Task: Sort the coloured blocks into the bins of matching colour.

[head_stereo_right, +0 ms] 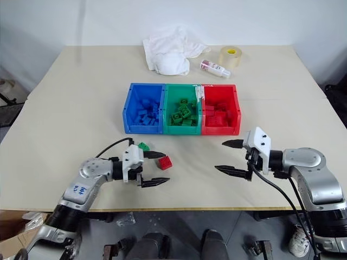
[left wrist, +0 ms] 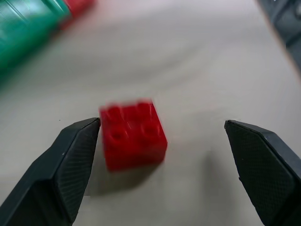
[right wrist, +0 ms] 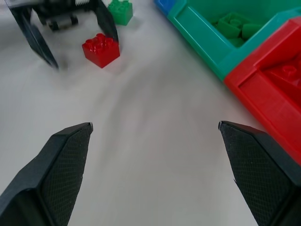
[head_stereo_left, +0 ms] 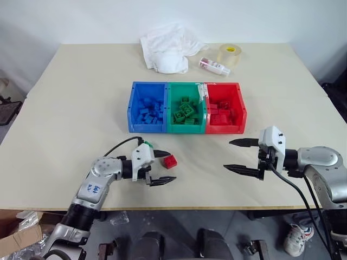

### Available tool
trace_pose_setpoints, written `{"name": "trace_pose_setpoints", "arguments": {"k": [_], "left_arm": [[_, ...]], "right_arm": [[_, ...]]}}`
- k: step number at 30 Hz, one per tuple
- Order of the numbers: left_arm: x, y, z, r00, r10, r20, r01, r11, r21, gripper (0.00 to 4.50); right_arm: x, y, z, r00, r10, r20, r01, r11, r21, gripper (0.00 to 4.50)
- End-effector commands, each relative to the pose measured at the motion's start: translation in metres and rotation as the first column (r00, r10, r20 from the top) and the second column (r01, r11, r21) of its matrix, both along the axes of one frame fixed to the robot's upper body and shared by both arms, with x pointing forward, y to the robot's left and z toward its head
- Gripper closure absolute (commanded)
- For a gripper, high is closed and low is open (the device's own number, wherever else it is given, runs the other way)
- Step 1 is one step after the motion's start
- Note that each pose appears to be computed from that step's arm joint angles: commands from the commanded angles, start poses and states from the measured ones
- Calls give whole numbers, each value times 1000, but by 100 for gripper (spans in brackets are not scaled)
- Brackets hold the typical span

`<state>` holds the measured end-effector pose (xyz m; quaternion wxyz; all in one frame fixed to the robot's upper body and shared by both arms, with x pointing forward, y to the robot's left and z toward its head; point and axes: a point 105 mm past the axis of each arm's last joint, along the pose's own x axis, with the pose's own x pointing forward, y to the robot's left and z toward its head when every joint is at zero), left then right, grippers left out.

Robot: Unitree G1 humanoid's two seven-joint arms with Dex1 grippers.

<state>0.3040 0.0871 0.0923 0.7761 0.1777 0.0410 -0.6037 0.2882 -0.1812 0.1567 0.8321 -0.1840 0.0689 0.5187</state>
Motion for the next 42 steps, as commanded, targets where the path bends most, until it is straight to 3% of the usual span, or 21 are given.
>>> {"name": "trace_pose_setpoints", "arguments": {"k": [1, 8, 11, 14, 21, 27, 28, 35, 42], "left_arm": [[8, -6, 1, 999, 8, 35, -8, 1000, 11, 88], [10, -13, 3, 999, -8, 33, 8, 1000, 12, 302], [15, -21, 10, 1000, 3, 30, -2, 1000, -23, 301], [23, -38, 40, 994, 14, 106, 2, 989, -150, 301], [64, -91, 97, 976, 114, 184, -51, 946, -320, 301], [95, -130, 131, 955, 180, 236, -76, 918, -389, 301], [97, -135, 135, 956, 186, 229, -80, 911, -405, 227], [103, -151, 147, 950, 202, 237, -90, 906, -414, 15], [101, -135, 140, 953, 154, 259, -39, 915, -402, 4]], "right_arm": [[-5, -2, 10, 999, -24, 42, 23, 999, 31, 0], [-10, -10, 11, 996, -77, 48, 75, 996, 37, 0], [-12, -16, 13, 993, -104, 55, 102, 994, 46, 0], [-15, -23, 17, 988, -141, 66, 136, 988, 75, 0], [-18, -36, 25, 966, -243, 93, 229, 963, 141, 0], [-23, -29, 24, 958, -269, 100, 250, 953, 169, 0], [-24, -28, 23, 958, -271, 99, 251, 952, 172, 0], [-29, -24, 22, 949, -298, 101, 275, 942, 191, 0], [-25, -21, 22, 955, -280, 96, 258, 947, 190, 0]]}}
